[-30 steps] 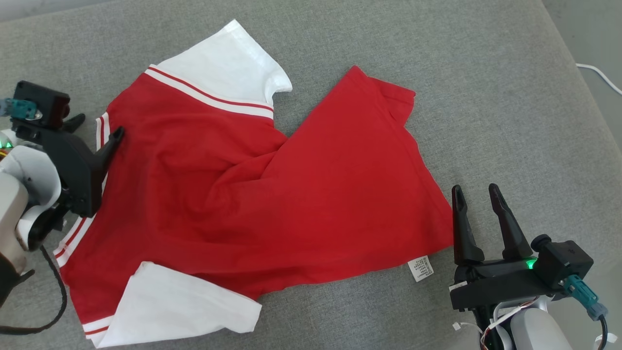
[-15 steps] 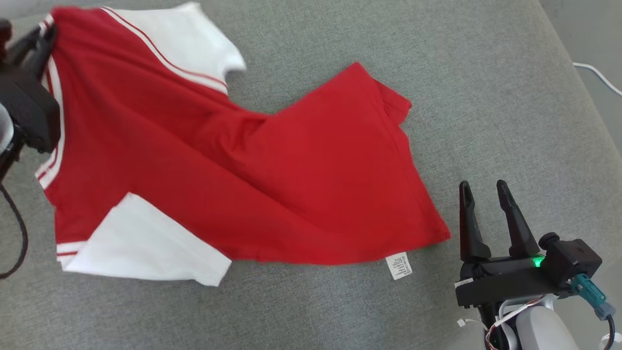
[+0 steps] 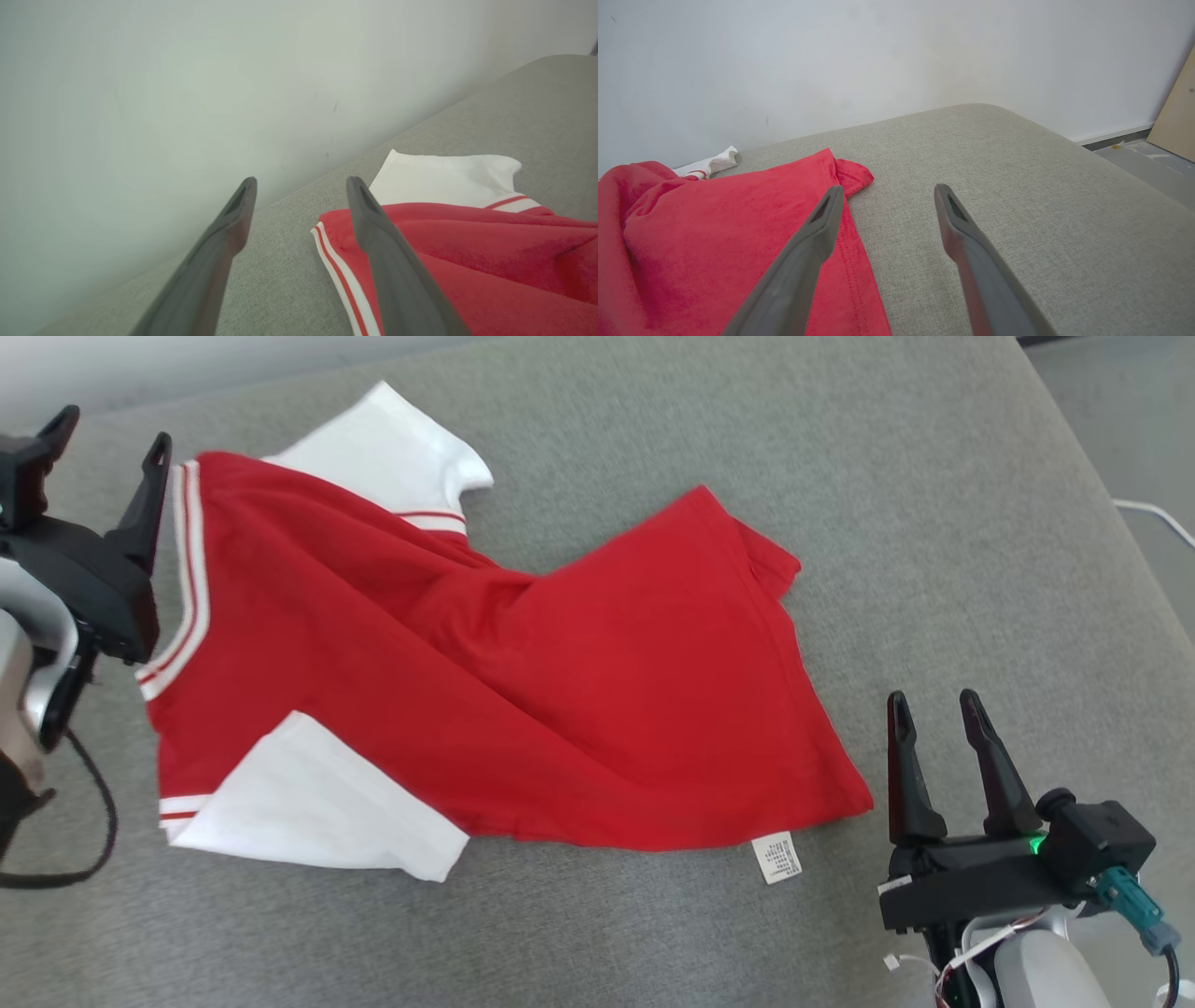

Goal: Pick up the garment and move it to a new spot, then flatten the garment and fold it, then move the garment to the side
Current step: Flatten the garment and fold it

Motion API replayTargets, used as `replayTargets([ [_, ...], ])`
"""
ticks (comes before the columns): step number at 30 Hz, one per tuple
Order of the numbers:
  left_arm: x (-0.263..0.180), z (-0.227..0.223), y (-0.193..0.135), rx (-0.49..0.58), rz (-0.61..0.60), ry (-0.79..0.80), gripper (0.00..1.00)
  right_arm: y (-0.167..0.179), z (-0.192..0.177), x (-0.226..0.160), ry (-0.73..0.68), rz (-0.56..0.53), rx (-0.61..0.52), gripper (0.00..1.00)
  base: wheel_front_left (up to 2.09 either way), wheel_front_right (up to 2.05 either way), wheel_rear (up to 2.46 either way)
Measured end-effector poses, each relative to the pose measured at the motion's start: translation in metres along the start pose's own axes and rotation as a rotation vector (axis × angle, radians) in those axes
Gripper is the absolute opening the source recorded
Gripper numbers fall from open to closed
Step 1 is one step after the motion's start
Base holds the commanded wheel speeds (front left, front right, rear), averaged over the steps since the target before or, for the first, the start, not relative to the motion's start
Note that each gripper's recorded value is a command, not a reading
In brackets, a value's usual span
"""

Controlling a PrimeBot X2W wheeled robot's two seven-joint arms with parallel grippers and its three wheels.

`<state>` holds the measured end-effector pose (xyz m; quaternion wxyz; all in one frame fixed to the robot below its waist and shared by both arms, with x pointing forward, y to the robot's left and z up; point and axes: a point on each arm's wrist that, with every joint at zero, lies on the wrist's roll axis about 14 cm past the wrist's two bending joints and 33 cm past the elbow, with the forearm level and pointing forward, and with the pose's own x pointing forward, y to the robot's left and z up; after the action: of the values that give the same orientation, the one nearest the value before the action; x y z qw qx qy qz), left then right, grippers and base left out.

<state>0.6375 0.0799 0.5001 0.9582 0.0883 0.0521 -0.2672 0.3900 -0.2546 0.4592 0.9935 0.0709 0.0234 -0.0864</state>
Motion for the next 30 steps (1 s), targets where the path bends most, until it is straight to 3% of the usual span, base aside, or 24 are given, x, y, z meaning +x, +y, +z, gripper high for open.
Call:
replayTargets([
  [8, -0.050, 0.060, 0.008, -0.104, 0.125, -0.228, 1.00, 0.018, 0.009, -0.006, -0.028, 0.054, 0.006, 1.00, 0.00, 0.00, 0.00],
  [19, -0.172, 0.036, 0.019, -0.173, 0.341, -0.302, 1.00, 0.057, 0.010, -0.010, -0.039, 0.172, -0.004, 1.00, 0.00, 0.00, 0.00],
  [30, -0.267, 0.015, 0.014, -0.179, 0.492, -0.302, 1.00, 0.098, 0.014, -0.018, -0.051, 0.294, 0.007, 1.00, 0.00, 0.00, 0.00],
])
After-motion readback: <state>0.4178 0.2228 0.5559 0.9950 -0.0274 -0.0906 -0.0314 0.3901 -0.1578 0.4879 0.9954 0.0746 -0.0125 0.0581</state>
